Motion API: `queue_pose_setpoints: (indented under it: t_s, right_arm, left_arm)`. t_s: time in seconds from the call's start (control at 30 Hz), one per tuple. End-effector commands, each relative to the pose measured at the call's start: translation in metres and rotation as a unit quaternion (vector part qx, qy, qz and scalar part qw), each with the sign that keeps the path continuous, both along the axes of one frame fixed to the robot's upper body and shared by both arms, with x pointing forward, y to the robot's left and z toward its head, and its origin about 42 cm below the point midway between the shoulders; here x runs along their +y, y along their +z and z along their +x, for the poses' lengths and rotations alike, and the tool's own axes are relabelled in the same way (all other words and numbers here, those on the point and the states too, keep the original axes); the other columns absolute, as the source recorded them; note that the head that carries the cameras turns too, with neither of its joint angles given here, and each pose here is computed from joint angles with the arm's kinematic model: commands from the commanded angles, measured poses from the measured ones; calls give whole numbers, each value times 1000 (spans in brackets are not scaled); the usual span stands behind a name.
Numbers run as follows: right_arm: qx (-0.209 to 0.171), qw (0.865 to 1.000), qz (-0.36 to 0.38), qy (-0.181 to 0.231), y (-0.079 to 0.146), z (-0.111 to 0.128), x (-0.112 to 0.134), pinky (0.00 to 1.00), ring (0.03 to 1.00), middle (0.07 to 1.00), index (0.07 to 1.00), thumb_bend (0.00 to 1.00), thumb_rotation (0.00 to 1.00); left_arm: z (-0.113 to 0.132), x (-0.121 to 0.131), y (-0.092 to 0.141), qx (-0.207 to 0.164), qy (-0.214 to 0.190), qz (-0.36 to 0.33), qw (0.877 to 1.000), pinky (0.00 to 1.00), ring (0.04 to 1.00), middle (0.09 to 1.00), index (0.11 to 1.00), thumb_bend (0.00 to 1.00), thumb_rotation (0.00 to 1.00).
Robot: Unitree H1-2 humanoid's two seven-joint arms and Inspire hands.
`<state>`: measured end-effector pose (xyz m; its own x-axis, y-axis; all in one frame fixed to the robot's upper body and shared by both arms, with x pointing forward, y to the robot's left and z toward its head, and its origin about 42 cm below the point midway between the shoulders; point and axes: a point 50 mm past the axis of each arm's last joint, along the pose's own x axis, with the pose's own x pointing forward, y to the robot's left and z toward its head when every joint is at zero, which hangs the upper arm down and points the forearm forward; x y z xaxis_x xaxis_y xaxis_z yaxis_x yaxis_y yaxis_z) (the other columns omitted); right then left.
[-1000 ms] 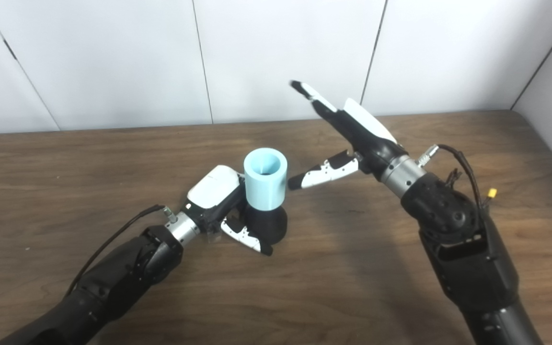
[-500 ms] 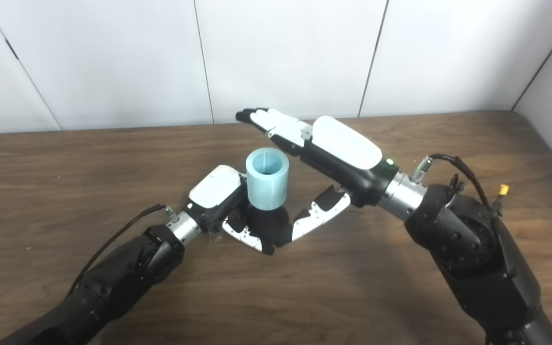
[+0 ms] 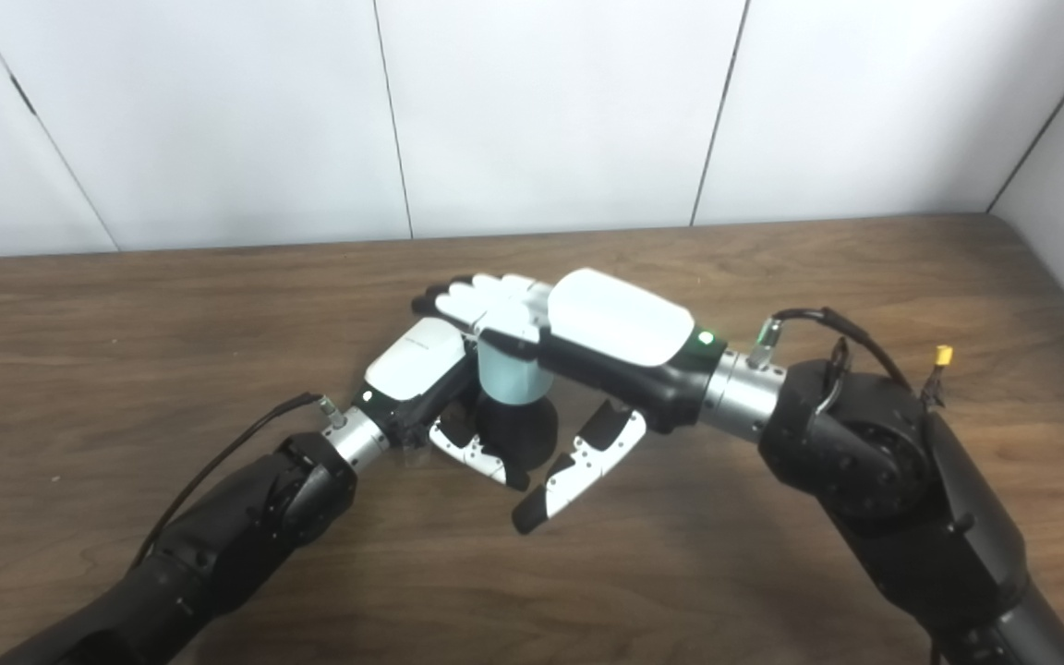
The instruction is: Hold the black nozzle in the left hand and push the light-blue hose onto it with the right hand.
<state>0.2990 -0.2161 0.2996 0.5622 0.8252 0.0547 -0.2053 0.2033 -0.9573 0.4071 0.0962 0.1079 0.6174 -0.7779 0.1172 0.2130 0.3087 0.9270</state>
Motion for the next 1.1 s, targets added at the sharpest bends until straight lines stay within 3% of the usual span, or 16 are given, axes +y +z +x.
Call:
queue_pose_setpoints:
  t_s: [0.0,0.43,0.63,0.83,1.07]
  right_arm:
    - [-47,999,-27,1,20,3,-1,979,1000,1000,994,912,781]
    - [-50,993,-108,-27,-8,10,-2,987,1000,981,966,873,814]
    - [-33,993,-115,-18,-22,9,-1,968,991,976,938,870,787]
    - [-16,992,-126,2,-30,2,3,950,994,976,936,869,836]
    - [18,991,-129,20,-45,-7,6,879,931,904,875,890,798]
  left_arm:
    - [-76,17,-110,155,-10,133,979,285,393,458,515,501,0]
    - [-79,16,-109,155,-14,136,978,305,400,459,513,502,0]
    - [-79,16,-109,159,-13,140,977,305,401,465,513,502,0]
    - [-79,16,-107,156,-13,136,978,294,393,462,517,501,0]
    - [-77,16,-106,155,-8,137,978,295,383,454,526,499,0]
